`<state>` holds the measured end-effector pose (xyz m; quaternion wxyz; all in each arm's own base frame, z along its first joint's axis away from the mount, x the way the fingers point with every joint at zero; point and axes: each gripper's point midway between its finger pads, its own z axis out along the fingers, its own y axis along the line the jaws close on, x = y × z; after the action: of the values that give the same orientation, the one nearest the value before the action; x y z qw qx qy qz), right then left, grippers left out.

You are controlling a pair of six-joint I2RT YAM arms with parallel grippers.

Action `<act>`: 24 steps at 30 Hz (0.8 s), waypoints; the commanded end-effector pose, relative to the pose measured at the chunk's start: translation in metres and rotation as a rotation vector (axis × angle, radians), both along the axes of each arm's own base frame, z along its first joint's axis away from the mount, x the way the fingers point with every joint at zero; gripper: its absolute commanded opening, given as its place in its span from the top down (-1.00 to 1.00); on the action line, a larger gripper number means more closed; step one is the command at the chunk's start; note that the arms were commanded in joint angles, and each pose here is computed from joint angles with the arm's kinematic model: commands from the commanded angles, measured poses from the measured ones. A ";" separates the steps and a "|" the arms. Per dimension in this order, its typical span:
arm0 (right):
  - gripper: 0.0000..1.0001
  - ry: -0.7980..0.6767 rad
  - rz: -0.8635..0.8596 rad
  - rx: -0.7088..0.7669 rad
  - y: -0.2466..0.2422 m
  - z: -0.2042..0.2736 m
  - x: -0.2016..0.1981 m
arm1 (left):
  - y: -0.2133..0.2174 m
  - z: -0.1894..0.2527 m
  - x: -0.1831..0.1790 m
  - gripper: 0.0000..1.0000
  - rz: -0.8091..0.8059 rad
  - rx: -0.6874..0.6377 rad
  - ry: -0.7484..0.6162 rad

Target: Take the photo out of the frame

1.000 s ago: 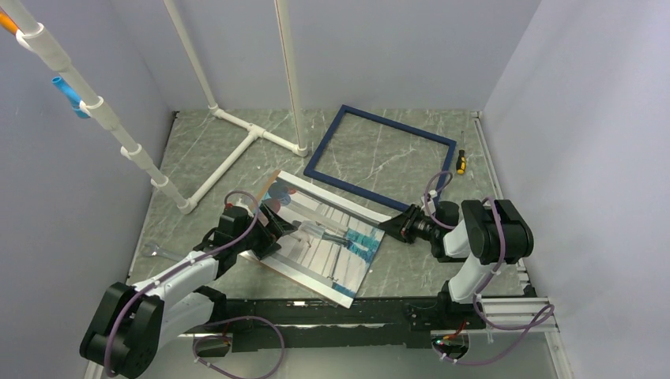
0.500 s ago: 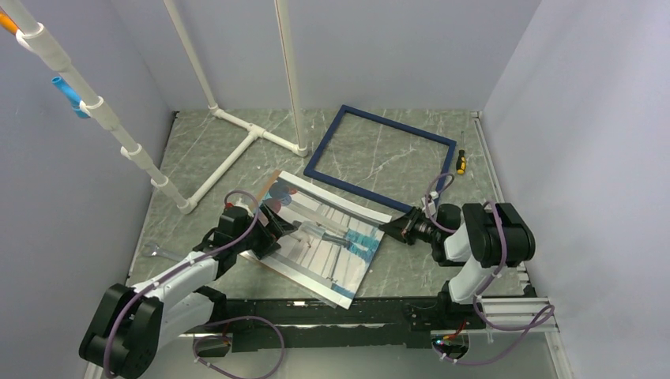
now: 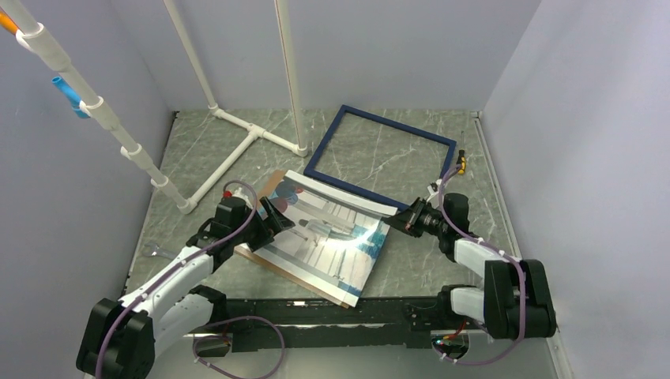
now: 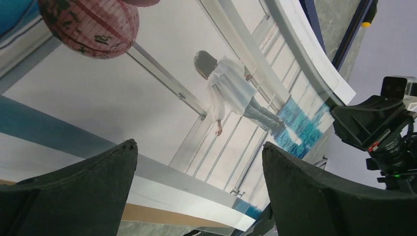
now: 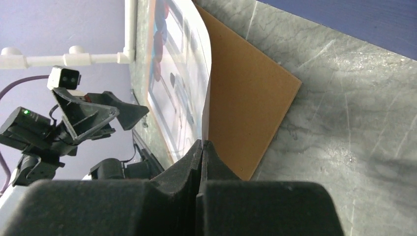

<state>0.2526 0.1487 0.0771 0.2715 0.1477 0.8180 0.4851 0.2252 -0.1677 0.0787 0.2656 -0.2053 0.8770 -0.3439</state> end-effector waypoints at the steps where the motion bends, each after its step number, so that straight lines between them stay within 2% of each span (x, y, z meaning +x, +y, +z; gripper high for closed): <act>1: 1.00 0.000 0.004 -0.085 -0.008 0.005 0.004 | 0.005 0.007 0.003 -0.99 -0.010 0.043 -0.025; 7: 1.00 -0.019 0.071 -0.069 0.000 0.016 -0.002 | 0.020 0.007 0.010 -0.99 0.020 0.059 -0.018; 11: 1.00 -0.038 -0.015 -0.231 -0.022 0.033 0.006 | 0.028 0.013 0.014 -0.99 0.034 0.066 -0.035; 19: 1.00 -0.067 -0.075 -0.332 -0.038 0.067 0.007 | 0.026 0.021 0.010 -0.99 0.028 0.029 -0.047; 24: 1.00 -0.148 -0.192 -0.432 -0.060 0.119 0.010 | 0.025 0.031 0.006 -0.99 0.024 0.012 -0.065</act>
<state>0.2582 0.1103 0.1489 0.3391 0.1210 0.8690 0.3394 0.2282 -0.1383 0.0867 0.2804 -0.2184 0.8783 -0.3197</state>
